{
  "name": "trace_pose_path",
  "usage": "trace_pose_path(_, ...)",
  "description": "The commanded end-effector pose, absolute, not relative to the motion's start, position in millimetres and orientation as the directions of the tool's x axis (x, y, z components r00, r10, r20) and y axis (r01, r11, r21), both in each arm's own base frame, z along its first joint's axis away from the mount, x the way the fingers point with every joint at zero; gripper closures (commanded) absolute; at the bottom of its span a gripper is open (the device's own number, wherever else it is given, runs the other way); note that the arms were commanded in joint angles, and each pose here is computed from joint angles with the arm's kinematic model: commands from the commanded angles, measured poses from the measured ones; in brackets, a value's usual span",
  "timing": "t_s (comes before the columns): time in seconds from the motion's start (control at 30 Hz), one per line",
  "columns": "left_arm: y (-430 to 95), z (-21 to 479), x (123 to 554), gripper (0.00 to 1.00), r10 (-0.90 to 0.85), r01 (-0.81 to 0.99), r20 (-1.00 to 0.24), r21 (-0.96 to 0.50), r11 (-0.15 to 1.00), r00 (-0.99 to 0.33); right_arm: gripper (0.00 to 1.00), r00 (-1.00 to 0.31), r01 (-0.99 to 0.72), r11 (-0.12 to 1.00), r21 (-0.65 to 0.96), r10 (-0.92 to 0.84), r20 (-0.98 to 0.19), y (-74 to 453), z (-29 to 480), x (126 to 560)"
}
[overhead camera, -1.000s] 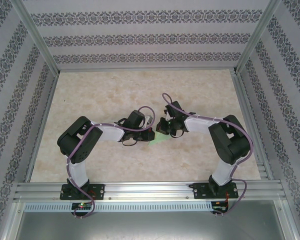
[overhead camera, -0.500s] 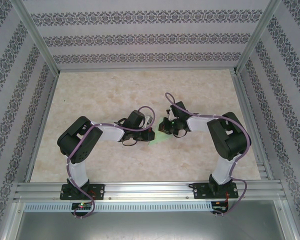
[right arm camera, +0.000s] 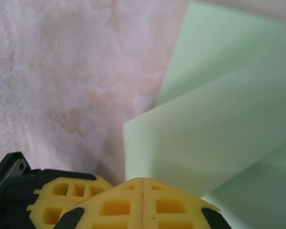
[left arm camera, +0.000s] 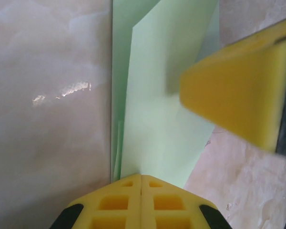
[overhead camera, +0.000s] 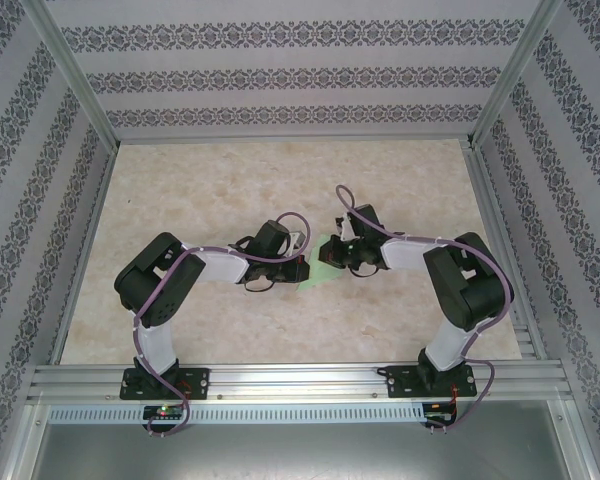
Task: Fold a paper plane with a square sheet of paper (pick it up from the middle)
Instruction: Fourth fold the wing at the center of the table.
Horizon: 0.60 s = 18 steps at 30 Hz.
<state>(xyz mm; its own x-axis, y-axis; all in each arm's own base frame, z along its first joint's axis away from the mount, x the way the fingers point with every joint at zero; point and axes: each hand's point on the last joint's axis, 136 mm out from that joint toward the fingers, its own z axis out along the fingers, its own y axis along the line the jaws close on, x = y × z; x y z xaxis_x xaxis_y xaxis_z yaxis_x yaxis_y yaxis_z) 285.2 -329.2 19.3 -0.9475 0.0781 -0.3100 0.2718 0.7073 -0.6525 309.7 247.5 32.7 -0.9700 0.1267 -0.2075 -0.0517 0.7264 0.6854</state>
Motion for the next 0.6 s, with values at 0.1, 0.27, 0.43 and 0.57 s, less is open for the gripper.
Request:
trace_pose_path(0.1, -300.2, -24.9, 258.5, 1.0, 0.104, 0.181, -0.166, -0.556, 0.811, -0.981, 0.99, -0.98, -0.053, 0.711, 0.701, 0.099, -0.175, 263.3, 20.6, 296.6)
trace_pose_path(0.27, -299.4, -24.6, 257.7, 1.0, 0.113, 0.186, -0.165, -0.551, 0.814, -0.98, 1.0, -0.982, 0.0, 0.764, 0.645, 0.124, -0.146, 249.5, 1.9, 297.7)
trace_pose_path(0.43, -296.3, -28.0, 254.0, 1.0, 0.121, 0.186, -0.153, -0.542, 0.82, -0.981, 1.0, -0.972, 0.039, 0.805, 0.593, 0.169, -0.165, 217.9, -4.8, 308.1)
trace_pose_path(0.57, -295.3, -28.9, 252.5, 1.0, 0.129, 0.19, -0.15, -0.538, 0.821, -0.98, 1.0, -0.957, 0.054, 0.812, 0.581, 0.208, -0.202, 197.8, 4.2, 328.2)
